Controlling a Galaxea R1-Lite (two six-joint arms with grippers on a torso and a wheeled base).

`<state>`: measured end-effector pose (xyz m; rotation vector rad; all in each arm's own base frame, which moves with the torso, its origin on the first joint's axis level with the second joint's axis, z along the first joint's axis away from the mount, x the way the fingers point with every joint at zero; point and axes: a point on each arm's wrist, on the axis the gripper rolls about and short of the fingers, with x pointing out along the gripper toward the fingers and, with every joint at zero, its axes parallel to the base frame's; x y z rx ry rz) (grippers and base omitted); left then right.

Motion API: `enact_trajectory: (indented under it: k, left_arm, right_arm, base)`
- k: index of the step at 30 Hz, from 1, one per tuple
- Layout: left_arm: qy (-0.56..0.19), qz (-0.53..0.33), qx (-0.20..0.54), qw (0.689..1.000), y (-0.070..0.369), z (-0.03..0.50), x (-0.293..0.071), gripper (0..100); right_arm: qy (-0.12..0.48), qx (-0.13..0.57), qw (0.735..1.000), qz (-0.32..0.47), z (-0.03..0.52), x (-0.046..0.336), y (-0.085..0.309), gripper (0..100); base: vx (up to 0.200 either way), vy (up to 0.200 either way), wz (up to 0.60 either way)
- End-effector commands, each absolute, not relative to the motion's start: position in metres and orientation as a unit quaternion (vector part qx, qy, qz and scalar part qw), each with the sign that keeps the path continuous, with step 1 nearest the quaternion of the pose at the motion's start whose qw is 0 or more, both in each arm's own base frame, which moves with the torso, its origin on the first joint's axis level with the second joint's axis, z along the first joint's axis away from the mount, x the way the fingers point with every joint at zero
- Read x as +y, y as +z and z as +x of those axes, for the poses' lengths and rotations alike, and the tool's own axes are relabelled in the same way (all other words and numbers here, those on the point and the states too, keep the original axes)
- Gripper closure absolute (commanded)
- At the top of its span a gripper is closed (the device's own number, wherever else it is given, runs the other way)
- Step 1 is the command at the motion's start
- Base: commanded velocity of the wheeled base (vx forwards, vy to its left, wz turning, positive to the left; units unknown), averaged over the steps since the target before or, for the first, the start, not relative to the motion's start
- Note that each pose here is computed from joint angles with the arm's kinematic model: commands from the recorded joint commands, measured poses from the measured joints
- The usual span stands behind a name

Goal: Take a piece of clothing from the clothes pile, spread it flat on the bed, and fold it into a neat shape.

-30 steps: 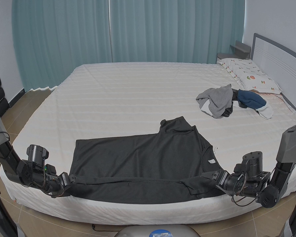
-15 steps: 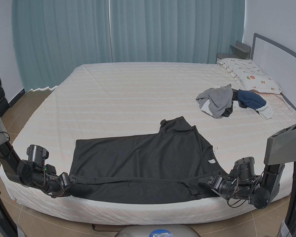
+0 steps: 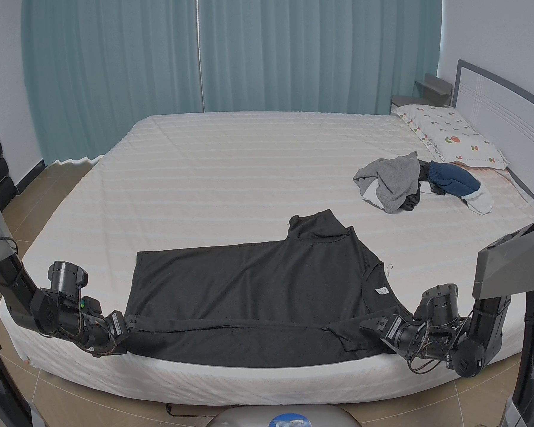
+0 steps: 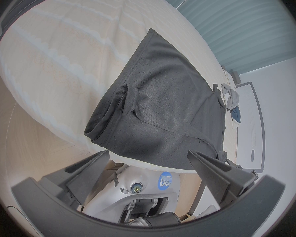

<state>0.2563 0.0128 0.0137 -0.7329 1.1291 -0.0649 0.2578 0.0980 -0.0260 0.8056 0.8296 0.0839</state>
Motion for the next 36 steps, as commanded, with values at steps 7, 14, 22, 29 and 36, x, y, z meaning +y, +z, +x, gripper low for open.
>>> enact_trajectory:
  k: [7, 14, 22, 29, 36]
  left_arm:
    - [-0.03, -0.34, 0.523, 0.781, 0.013, 0.256, 0.013, 0]
    - [-0.03, -0.34, 0.523, 0.781, 0.013, 0.256, 0.013, 0]
    - [-0.03, -0.34, 0.523, 0.781, 0.013, 0.256, 0.013, 0]
    - [-0.03, -0.339, 0.523, 0.781, 0.013, 0.256, 0.013, 0]
    - [-0.03, -0.34, 0.523, 0.781, 0.013, 0.256, 0.013, 0]
  right_arm:
    - [0.043, 0.383, 0.84, 0.382, 0.249, 0.096, -0.013, 100]
    - [0.053, 0.371, 0.843, 0.385, 0.246, 0.096, -0.002, 100]
    - [0.067, 0.35, 0.848, 0.392, 0.245, 0.097, 0.014, 100]
    - [0.059, 0.37, 0.843, 0.387, 0.237, 0.094, 0.008, 100]
    - [0.049, 0.394, 0.836, 0.379, 0.226, 0.09, 0.002, 0]
  base:
    - [0.0, 0.0, 0.0]
    - [0.0, 0.0, 0.0]
    - [0.0, 0.0, 0.0]
    - [0.0, 0.0, 0.0]
    - [0.0, 0.0, 0.0]
